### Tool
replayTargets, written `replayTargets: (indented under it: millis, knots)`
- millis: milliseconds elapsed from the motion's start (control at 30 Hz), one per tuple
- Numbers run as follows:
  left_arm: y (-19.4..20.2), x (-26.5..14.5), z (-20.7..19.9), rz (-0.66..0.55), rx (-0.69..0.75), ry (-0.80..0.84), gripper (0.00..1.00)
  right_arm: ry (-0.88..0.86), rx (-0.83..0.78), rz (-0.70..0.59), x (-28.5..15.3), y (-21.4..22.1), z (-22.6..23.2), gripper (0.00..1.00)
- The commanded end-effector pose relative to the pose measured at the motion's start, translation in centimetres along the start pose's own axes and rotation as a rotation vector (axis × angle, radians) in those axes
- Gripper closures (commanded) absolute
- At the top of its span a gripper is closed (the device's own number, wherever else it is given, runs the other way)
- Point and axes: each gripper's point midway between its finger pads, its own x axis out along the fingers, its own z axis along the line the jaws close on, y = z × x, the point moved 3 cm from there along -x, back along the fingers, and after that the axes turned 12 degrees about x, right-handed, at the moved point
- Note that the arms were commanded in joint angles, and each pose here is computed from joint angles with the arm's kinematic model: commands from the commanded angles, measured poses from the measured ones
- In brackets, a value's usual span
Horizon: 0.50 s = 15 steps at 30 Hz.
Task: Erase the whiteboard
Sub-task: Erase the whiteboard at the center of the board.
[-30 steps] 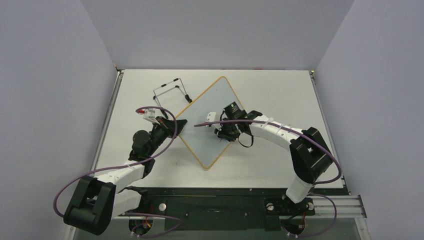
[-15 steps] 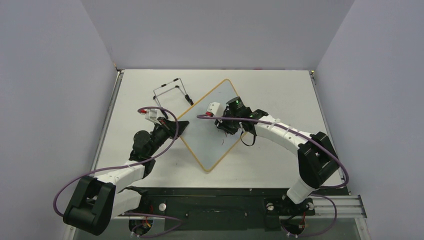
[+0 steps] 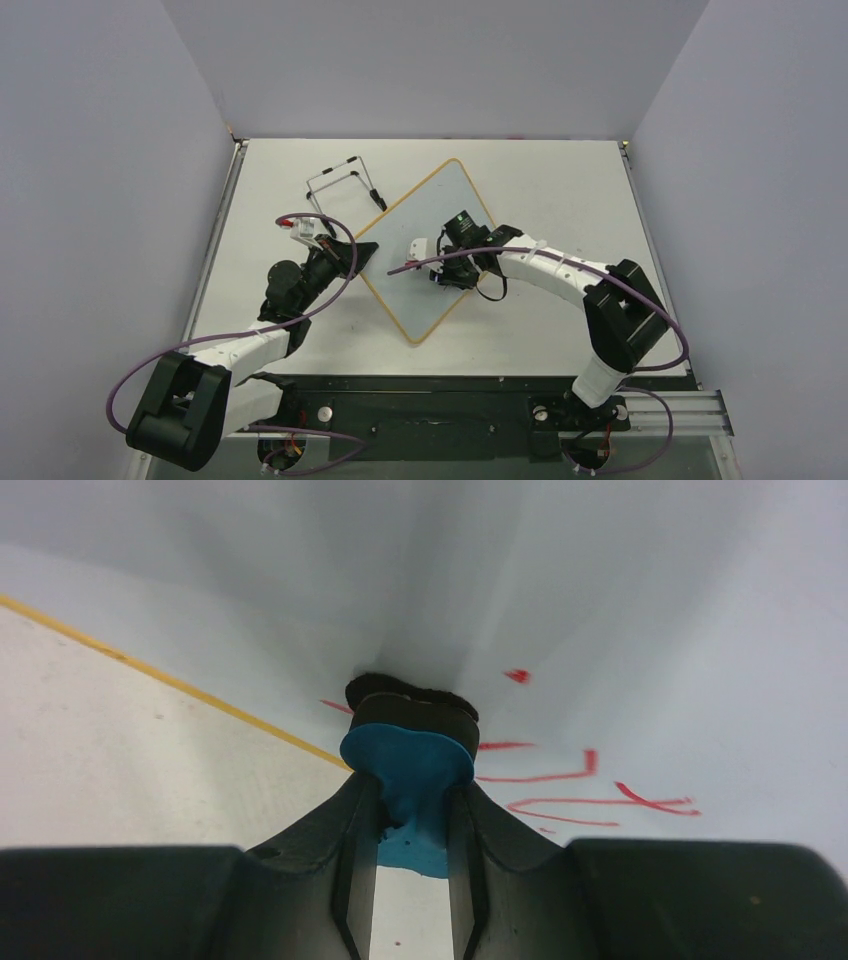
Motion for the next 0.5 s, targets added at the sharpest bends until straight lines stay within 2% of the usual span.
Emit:
replayTargets:
  millis: [0,100,200,367,467]
  knots:
    - [-3.6,0.7,-3.9,-0.098,0.053,0.169,1.0,-0.037,-0.049,-0.093,0.0,-2.6,2.1,1.0]
    - [-3.3,0.8,-3.6,-0.089,0.052,0.16,1.0,0.103,0.021,-0.233,-2.0,-5.7,0.1,1.0]
    - [-3.1,0.8,-3.3,-0.084,0.044,0.152,1.0,0.215,0.067,-0.293,-3.5,-7.2,-1.8,1.0]
    - [-3.0,0.8,-3.2,-0.089,0.034,0.148,1.0,0.264,0.123,-0.268,-2.9,-6.4,-3.7,1.0]
    - [-3.2,0.8,-3.2,-0.096,0.034,0.147,1.0,0.218,0.088,-0.173,-1.5,-3.9,-3.8,1.0]
